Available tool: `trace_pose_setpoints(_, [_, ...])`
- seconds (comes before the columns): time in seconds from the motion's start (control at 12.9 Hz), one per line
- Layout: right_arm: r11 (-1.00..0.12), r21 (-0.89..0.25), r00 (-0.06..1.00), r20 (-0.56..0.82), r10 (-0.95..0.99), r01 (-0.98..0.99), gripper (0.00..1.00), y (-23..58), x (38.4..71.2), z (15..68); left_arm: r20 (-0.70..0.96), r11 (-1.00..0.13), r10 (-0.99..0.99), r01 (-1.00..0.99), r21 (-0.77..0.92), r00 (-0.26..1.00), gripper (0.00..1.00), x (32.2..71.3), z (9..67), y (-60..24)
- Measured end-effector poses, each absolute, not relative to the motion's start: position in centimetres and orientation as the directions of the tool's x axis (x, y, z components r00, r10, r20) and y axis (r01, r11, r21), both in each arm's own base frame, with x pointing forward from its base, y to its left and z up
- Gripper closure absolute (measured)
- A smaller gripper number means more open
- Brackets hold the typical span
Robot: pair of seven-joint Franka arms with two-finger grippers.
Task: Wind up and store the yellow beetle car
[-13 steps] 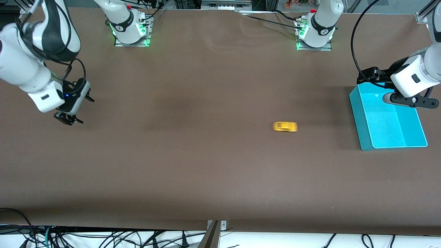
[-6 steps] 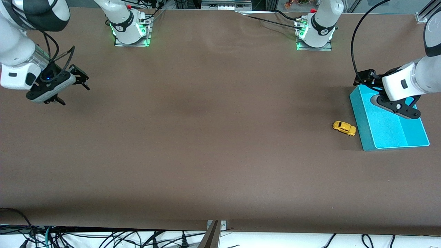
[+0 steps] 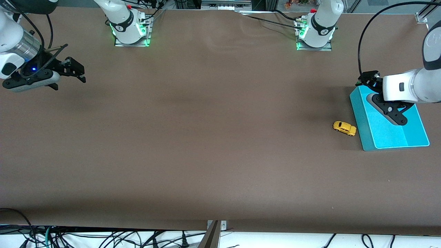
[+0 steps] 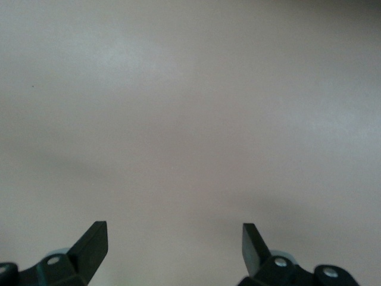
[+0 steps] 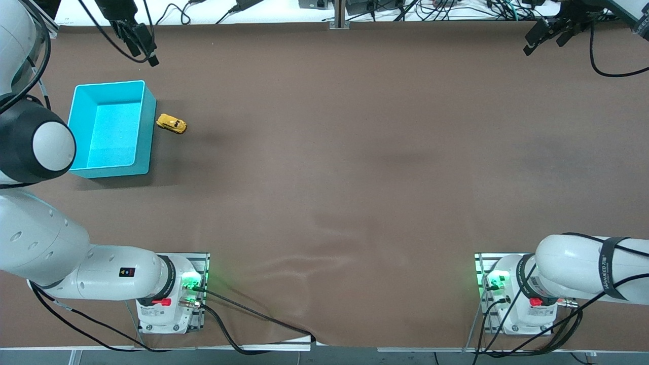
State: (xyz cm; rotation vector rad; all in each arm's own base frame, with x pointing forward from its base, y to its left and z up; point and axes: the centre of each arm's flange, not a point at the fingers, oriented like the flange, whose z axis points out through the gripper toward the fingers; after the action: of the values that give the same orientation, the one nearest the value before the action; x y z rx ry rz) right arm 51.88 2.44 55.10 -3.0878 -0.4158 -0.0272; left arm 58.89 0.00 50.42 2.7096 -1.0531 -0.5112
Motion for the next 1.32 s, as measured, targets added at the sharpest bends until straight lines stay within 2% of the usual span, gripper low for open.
trace_pose_setpoints(0.23, [-0.972,-0.026,0.973,0.010,0.232,0.232,0.00,2.4,51.8,55.6,-0.192,-0.585,-0.809,-0.736,0.341,0.555,0.00,59.9,48.0,0.3])
trace_pose_setpoints(0.46, [-0.975,-0.027,0.975,0.003,0.223,0.223,0.00,2.5,51.7,56.3,-0.140,-0.393,-0.920,-0.864,0.317,0.367,0.00,60.6,44.4,0.9])
trace_pose_setpoints(0.7, [-0.976,-0.028,0.976,0.003,0.218,0.218,0.00,3.0,51.5,57.8,-0.083,-0.248,-0.969,-0.923,0.294,0.234,0.00,60.3,39.3,1.5])
trace_pose_setpoints(0.93, [-0.975,-0.030,0.976,-0.001,0.220,0.220,0.00,3.2,51.5,57.7,-0.065,-0.211,-0.977,-0.937,0.278,0.201,0.00,58.9,34.3,3.5])
trace_pose_setpoints(1.08, [-0.976,-0.032,0.976,-0.004,0.217,0.217,0.00,3.0,51.6,57.6,-0.083,-0.148,-0.988,-0.955,0.258,0.131,0.00,58.1,31.9,4.6])
trace_pose_setpoints(1.32, [-0.976,-0.032,0.976,-0.005,0.217,0.217,0.00,3.0,51.6,57.6,-0.057,0.071,-0.995,-0.980,0.184,-0.082,0.00,57.9,29.9,4.5])
